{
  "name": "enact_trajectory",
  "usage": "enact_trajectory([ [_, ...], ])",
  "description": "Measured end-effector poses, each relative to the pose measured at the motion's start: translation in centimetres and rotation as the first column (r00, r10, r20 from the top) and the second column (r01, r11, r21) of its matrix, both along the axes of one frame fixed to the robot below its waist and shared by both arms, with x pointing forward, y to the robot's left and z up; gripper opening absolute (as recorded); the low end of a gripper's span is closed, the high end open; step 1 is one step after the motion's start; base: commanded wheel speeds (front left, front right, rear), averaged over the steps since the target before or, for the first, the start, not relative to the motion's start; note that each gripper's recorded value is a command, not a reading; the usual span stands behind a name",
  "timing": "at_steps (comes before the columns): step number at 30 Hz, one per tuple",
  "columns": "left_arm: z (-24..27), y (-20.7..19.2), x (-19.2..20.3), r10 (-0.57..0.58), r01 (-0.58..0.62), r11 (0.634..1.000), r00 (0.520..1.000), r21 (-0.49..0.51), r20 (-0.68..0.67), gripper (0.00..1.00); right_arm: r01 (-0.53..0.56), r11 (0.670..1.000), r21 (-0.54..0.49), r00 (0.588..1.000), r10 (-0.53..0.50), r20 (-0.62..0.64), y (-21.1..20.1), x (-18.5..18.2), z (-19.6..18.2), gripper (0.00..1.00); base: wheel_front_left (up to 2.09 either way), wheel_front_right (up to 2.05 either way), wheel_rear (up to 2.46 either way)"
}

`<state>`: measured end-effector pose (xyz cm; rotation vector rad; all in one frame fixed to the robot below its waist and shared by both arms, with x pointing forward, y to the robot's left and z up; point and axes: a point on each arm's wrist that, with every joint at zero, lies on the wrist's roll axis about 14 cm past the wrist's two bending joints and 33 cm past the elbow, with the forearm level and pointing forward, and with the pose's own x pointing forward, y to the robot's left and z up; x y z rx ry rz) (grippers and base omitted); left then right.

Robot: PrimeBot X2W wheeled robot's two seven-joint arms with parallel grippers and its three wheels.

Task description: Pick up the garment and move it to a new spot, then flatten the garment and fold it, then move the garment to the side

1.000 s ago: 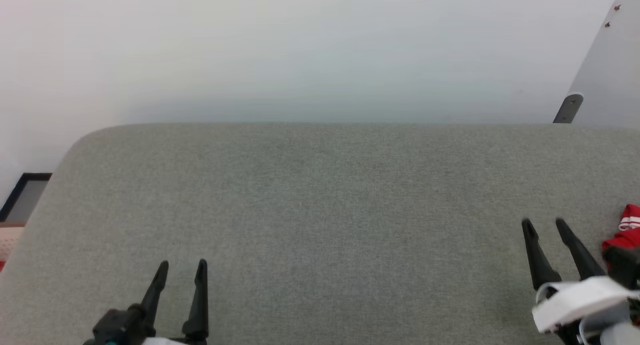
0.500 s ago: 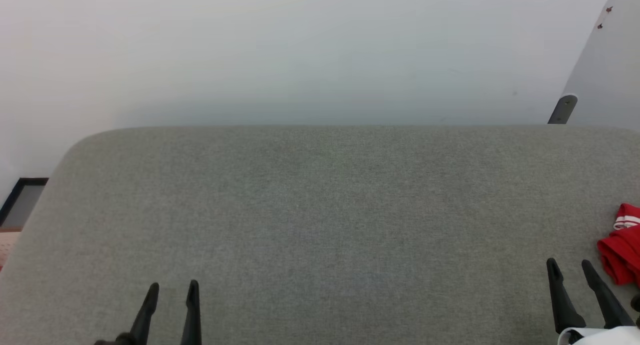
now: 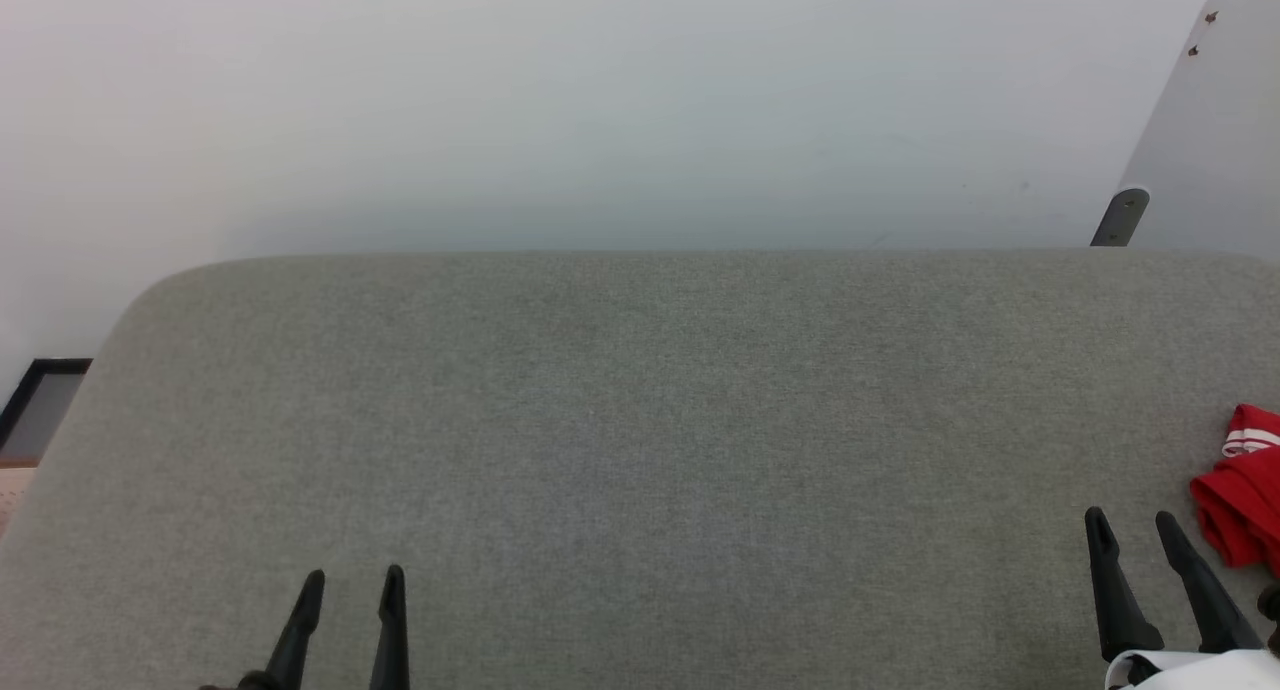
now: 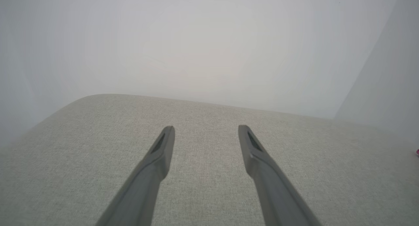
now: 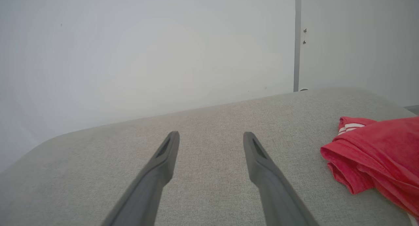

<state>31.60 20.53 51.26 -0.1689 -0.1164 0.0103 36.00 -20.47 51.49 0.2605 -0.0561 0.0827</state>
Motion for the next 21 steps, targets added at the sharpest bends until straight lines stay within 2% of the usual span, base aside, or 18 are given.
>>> enact_trajectory([
  [21, -0.05, 0.66, 0.19, 0.025, -0.025, 1.0, 1.0, -0.011, -0.002, 1.0, -0.007, 1.0, 0.013, 1.0, 0.007, 0.001, 0.51, 0.03, 0.06, 1.0, 0.0, 0.0, 0.0],
])
